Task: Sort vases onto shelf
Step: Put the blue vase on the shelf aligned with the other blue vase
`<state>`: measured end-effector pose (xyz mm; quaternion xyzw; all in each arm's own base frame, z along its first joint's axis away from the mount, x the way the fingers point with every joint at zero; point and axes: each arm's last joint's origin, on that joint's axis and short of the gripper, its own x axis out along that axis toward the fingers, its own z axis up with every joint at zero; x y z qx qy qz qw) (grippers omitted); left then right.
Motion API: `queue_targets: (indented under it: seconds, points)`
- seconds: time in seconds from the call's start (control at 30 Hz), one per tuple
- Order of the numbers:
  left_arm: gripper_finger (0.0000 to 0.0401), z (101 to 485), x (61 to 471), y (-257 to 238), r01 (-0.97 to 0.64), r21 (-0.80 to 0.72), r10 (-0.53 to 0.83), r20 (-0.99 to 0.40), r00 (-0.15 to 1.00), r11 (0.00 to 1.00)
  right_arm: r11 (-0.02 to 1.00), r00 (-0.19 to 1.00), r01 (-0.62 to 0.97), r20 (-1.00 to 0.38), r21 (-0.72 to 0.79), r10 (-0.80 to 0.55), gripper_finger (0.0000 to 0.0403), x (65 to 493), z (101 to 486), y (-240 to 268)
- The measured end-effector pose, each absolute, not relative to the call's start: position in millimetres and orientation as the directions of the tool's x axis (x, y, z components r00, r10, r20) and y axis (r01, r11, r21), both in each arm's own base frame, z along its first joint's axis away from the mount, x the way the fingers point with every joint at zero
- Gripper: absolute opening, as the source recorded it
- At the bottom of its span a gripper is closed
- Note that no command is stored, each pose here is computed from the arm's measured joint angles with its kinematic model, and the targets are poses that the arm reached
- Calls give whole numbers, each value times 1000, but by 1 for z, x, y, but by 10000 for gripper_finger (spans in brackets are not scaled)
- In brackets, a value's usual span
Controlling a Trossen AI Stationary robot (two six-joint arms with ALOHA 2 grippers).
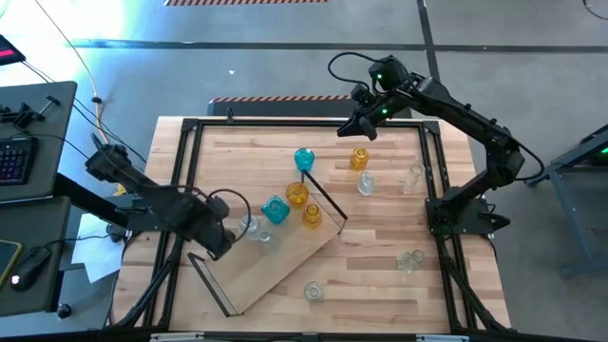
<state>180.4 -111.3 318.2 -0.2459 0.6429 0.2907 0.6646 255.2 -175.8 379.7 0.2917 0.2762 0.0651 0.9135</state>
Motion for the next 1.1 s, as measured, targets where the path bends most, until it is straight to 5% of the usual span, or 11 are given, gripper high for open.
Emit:
queue_targets:
  seconds: [0.5,0.87,1.1]
  points:
    - [22,386,177,-123,-726,-246,-184,-969,165,642,833,836,28,-471,552,283,73,255,379,-175]
    - [22,439,194,-115,-583,-469,-166,-852,496,664,849,836,10,-471,529,283,73,255,379,-175]
    - [22,460,225,-106,-456,-498,-148,-778,610,737,854,836,4,-471,521,283,73,255,379,-175]
